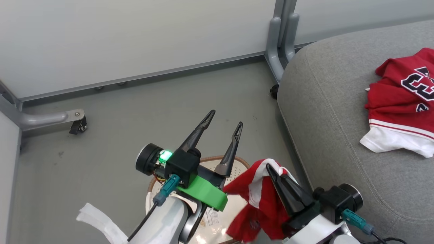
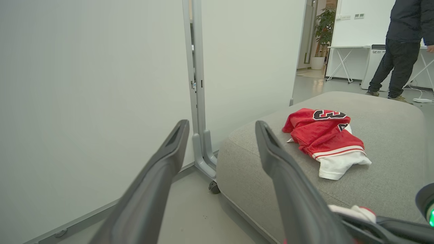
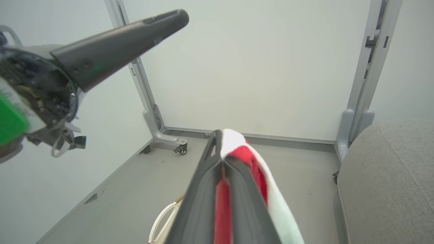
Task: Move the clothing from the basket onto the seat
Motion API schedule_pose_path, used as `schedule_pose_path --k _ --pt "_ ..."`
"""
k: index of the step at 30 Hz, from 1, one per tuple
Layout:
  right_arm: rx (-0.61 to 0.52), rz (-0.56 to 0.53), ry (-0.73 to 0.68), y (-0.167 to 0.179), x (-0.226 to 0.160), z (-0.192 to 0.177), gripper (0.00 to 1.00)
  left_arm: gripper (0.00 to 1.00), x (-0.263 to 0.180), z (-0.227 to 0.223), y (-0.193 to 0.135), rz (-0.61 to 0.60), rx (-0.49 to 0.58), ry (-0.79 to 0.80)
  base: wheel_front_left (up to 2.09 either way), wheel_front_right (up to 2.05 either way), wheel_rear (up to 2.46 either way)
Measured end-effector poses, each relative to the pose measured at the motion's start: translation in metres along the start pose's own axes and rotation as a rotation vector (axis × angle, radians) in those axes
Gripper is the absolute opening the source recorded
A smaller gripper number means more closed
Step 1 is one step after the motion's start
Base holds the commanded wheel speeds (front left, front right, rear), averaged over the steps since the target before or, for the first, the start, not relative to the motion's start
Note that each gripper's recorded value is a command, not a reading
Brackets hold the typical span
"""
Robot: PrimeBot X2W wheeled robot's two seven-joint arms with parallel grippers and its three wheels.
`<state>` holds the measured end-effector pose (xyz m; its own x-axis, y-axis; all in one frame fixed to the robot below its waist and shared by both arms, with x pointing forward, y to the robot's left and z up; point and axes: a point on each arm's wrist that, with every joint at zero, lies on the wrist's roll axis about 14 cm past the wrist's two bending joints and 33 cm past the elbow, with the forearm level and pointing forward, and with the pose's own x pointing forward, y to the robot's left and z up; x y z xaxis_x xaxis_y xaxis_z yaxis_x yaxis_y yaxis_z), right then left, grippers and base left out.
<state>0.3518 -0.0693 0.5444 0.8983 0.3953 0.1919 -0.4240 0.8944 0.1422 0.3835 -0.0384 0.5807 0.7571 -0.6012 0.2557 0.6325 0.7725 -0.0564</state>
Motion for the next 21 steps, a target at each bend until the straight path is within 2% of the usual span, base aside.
schedule_pose_path --k 11,16,21 --pt "-0.074 -0.053 -0.083 -0.024 0.006 0.029 0.0 1.0 -0.001 -0.022 0.014 -0.008 0.019 0.048 0.0 0.0 0.0" --pt "-0.129 -0.106 -0.132 -0.041 0.001 0.049 0.0 1.0 -0.002 -0.032 0.009 -0.052 0.027 0.061 0.0 0.0 0.0" --pt "-0.189 -0.197 -0.176 -0.065 -0.015 0.071 0.0 1.0 -0.001 -0.043 -0.005 -0.099 -0.009 0.074 0.0 0.0 0.0"
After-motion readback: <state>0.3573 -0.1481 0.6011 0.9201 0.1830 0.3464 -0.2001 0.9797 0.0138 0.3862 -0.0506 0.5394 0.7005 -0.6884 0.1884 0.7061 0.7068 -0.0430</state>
